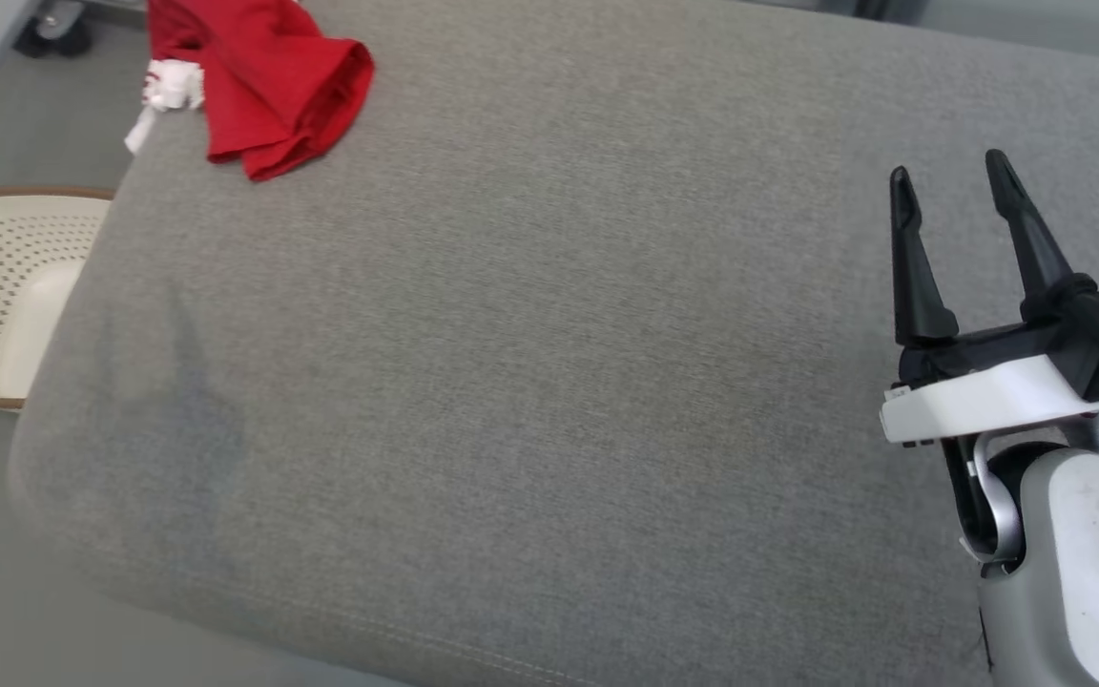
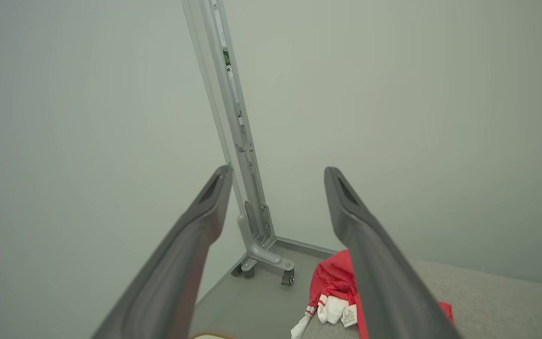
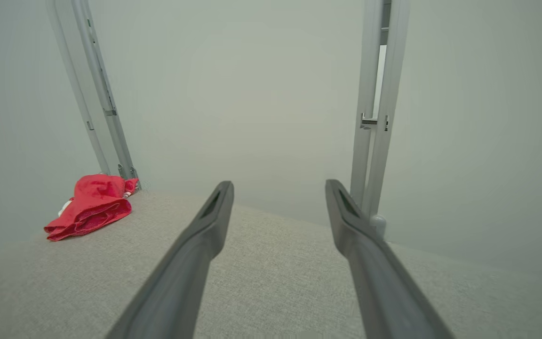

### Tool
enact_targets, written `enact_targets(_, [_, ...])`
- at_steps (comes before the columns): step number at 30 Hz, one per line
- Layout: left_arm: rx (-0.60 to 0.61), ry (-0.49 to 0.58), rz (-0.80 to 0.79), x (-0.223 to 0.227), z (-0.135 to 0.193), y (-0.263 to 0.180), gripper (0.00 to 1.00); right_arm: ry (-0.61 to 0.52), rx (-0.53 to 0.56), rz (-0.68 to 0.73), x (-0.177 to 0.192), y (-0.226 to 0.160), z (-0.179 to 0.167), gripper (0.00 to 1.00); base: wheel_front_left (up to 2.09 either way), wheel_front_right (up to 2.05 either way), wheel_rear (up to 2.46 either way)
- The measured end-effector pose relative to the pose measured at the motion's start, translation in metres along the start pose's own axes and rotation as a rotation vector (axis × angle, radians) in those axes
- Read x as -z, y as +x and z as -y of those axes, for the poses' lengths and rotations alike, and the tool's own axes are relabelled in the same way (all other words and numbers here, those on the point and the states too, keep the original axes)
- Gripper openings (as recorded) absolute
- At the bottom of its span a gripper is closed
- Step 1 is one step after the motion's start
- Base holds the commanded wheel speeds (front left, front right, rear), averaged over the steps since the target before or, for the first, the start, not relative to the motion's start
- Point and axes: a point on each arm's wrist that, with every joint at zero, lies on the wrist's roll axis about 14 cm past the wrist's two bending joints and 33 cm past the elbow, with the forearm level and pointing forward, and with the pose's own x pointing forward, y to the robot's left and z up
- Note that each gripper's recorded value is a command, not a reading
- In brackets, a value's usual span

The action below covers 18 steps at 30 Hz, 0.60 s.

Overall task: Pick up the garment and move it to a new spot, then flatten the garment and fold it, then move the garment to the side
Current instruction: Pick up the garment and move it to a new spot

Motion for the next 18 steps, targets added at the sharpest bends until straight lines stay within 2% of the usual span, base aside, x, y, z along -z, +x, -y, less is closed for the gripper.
enact_targets(3, [0.021,-0.011,-0.067,0.017,0.018,0.034,1.0,-0.027,0.078,-0.005,0.003,-0.009,0.032,1.0,0.0,0.0,0.0])
enact_targets(8, [0.075,-0.08,-0.293,0.091,0.067,0.062,1.0,-0.067,0.196,-0.047,0.019,-0.029,0.079,1.0,0.0,0.0,0.0])
enact_targets(12, [0.078,-0.104,-0.497,0.159,0.095,0.063,1.0,-0.086,0.254,-0.098,0.037,-0.045,0.102,1.0,0.0,0.0,0.0])
enact_targets(18, [0.108,-0.108,-0.724,0.24,0.132,0.048,1.0,-0.104,0.313,-0.177,0.064,-0.064,0.125,1.0,0.0,0.0,0.0])
